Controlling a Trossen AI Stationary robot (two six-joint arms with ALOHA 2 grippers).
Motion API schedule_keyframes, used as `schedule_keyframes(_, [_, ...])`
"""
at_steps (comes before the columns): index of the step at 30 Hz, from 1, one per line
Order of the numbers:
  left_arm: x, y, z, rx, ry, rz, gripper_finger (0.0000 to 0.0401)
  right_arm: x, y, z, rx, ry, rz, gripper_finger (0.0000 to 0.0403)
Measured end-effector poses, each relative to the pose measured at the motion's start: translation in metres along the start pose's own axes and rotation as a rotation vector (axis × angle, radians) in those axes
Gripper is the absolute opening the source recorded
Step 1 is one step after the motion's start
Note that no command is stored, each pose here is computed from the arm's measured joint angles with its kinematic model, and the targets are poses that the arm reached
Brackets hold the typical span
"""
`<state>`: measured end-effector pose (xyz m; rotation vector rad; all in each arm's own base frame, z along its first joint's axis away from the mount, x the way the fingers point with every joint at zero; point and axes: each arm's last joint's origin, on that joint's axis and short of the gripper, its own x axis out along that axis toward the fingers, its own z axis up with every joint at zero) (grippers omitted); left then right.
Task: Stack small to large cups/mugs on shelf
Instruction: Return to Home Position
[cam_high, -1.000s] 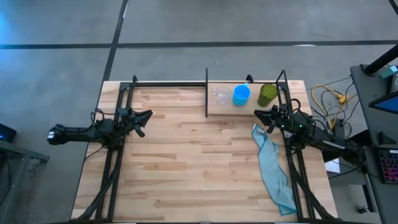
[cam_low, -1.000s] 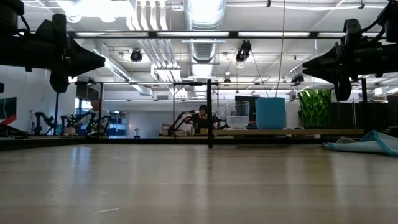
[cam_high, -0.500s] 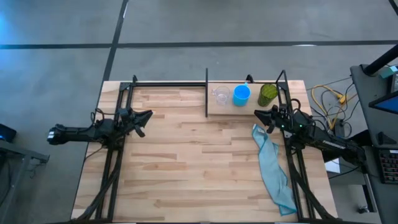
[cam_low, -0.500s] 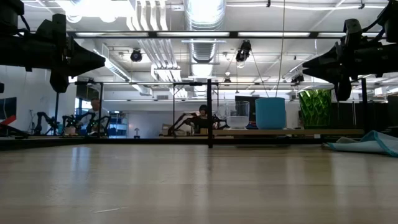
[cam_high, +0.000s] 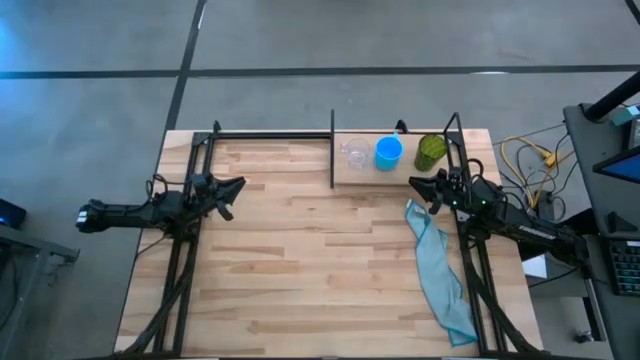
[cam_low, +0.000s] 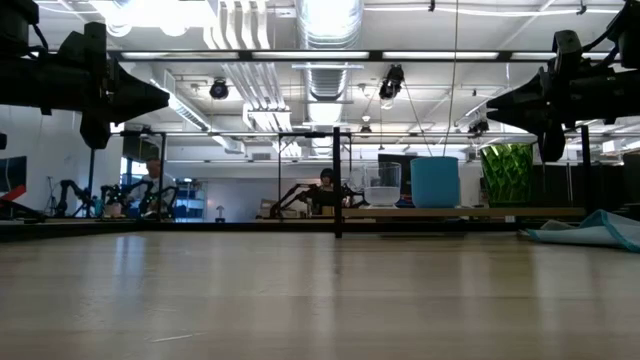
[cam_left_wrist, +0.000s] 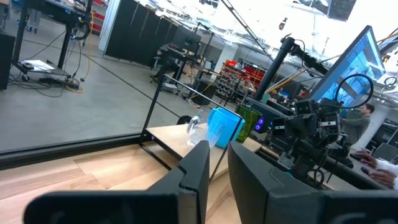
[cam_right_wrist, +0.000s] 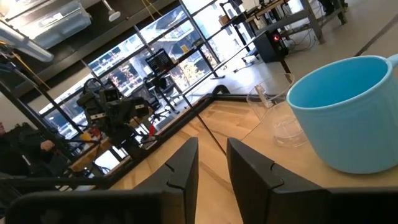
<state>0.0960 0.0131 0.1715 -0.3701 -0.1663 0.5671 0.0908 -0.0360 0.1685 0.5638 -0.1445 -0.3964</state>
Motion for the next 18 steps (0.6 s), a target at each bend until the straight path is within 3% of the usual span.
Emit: schedule_keyframes(18, [0.0,0.0,-0.0001,0.0,0.0,0.0,0.0045,0.0,0.0,0.0,0.0,0.0,0.0,0.0082])
